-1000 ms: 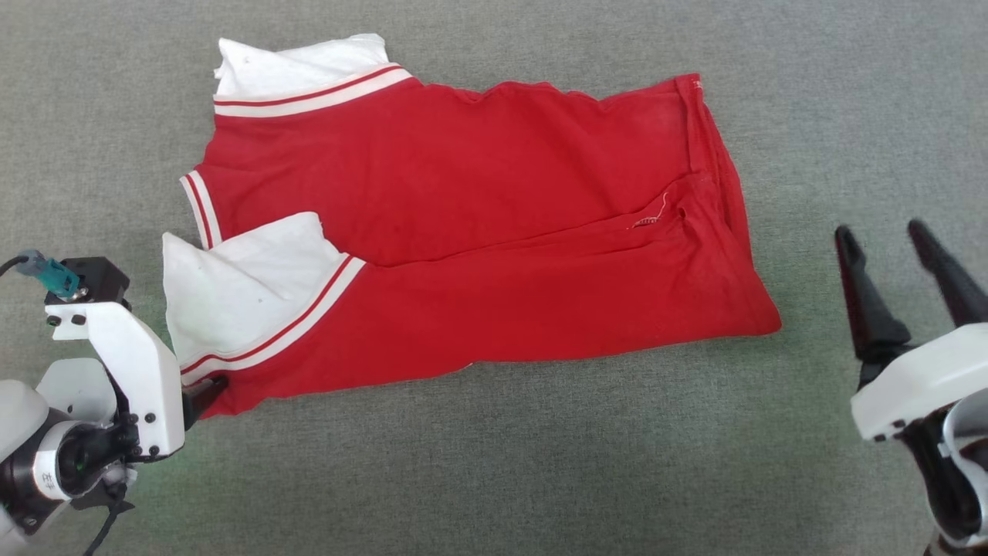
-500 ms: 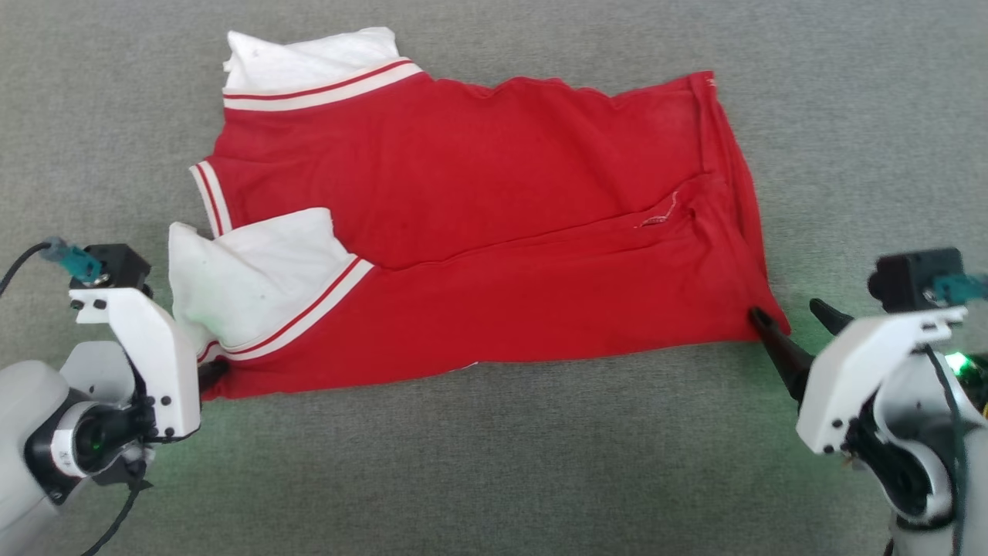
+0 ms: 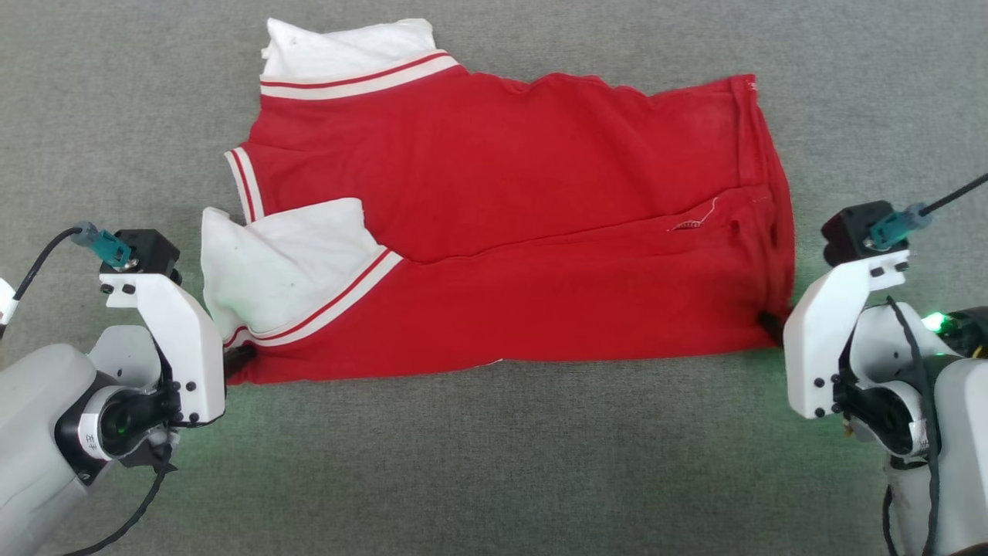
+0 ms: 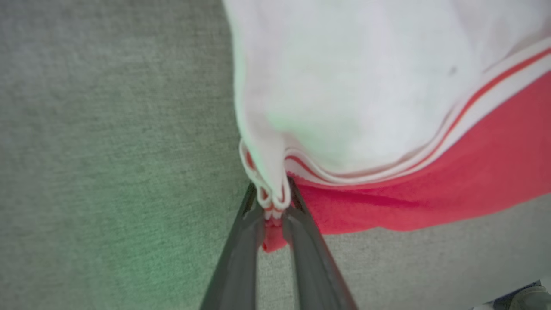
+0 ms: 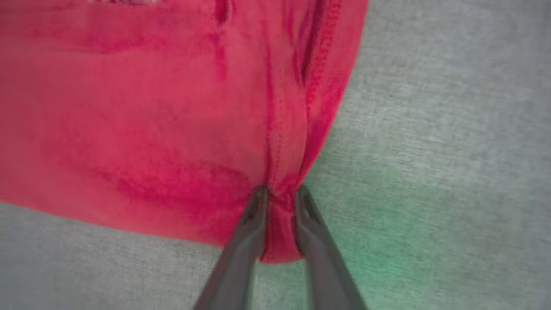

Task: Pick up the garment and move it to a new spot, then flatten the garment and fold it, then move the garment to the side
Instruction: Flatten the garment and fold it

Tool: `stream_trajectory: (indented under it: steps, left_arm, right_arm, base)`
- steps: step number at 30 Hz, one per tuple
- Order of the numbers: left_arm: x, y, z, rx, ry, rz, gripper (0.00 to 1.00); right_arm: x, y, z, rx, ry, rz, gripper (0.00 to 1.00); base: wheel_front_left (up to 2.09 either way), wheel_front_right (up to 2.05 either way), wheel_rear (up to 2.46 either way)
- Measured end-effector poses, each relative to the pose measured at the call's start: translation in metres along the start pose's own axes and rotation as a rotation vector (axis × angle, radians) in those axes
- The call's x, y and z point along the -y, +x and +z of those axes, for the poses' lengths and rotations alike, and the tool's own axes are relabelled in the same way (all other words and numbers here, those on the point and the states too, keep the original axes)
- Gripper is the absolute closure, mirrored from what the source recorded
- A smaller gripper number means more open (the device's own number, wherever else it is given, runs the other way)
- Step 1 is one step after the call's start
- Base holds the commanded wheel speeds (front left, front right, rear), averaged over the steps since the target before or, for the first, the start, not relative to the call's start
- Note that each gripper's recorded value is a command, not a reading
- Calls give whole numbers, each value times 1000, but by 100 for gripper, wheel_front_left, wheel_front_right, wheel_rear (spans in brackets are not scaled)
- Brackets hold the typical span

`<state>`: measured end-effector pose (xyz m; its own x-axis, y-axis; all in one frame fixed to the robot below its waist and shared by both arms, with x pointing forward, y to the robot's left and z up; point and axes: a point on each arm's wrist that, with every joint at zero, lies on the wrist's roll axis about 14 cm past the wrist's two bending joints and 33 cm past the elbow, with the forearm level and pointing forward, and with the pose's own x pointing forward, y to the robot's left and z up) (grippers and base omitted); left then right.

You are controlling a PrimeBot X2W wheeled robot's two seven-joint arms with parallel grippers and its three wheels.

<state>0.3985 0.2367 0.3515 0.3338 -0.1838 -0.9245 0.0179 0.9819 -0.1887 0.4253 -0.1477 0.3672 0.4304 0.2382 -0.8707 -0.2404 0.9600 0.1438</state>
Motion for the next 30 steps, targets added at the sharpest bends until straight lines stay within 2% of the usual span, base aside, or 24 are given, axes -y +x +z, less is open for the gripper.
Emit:
stream_trajectory:
  steps: [17,29,30]
  left_arm:
    - [-5,-35,-8,16,6,22,100]
    - [2,-38,-31,-31,-12,22,100]
    - [2,-36,-32,-36,-20,25,97]
  right_arm:
    - [3,-40,1,-14,-32,27,100]
    - [7,-48,-33,-105,16,23,100]
    - [6,-47,-37,-116,18,24,99]
  base:
    - [0,0,0]
    - [0,0,0]
    - [0,0,0]
